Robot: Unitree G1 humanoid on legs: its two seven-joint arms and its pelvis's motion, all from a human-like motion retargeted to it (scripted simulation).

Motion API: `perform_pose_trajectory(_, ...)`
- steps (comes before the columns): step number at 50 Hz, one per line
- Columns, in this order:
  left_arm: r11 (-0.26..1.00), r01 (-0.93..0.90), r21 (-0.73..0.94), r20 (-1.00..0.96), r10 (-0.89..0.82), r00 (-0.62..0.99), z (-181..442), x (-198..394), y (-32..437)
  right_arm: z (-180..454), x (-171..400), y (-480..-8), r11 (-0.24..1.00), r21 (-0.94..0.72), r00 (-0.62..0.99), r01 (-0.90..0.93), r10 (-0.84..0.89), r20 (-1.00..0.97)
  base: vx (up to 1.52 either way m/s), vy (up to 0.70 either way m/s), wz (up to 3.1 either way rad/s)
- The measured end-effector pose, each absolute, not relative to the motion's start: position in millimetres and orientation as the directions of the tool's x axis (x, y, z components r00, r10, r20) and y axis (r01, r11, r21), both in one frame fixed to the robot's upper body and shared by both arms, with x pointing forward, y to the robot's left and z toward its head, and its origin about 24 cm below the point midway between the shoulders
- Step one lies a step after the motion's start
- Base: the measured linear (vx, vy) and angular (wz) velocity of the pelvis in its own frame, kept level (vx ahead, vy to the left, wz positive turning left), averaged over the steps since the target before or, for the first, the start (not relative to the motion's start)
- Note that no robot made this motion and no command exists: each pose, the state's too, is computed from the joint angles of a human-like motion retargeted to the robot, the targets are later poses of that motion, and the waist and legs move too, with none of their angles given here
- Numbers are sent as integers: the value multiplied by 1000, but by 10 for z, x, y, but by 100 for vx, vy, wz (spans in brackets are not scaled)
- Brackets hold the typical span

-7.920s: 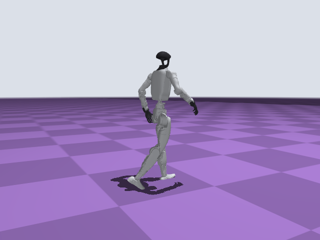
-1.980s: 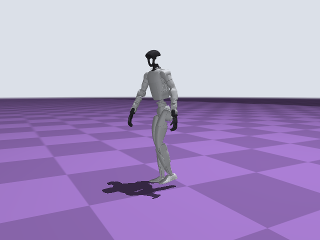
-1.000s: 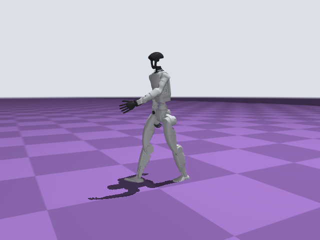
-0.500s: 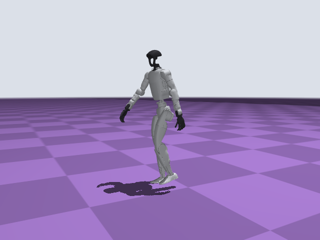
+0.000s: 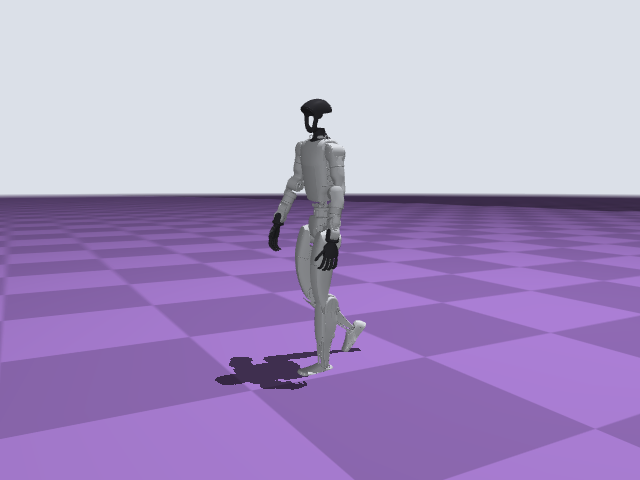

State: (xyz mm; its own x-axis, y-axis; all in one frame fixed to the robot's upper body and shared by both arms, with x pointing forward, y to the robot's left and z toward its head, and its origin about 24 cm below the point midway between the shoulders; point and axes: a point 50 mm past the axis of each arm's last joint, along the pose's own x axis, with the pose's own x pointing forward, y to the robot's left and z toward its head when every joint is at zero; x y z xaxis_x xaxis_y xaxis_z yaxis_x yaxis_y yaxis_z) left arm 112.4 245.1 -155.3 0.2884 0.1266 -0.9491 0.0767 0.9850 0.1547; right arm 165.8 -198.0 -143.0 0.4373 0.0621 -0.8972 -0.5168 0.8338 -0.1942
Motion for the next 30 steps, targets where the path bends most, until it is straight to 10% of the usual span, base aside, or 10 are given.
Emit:
perform_pose_trajectory(9, 978, 67, 195, -610, 67, 789, -475, 3025, 2206, -1708, 570, -2220, 876, -61, 106, -478, -12, -994, 52, 14, 84)
perform_pose_trajectory(19, 985, 54, 163, -154, -29, 988, 826, 3812, 2006, -1719, 553, -2202, 906, -140, 115, -400, -101, -988, 56, -4, 50)
perform_pose_trajectory(30, 969, 178, 171, -529, -62, 847, -330, 3100, 2067, -1654, 978, -2142, 891, -141, 203, -431, -57, -977, 69, -19, -9)
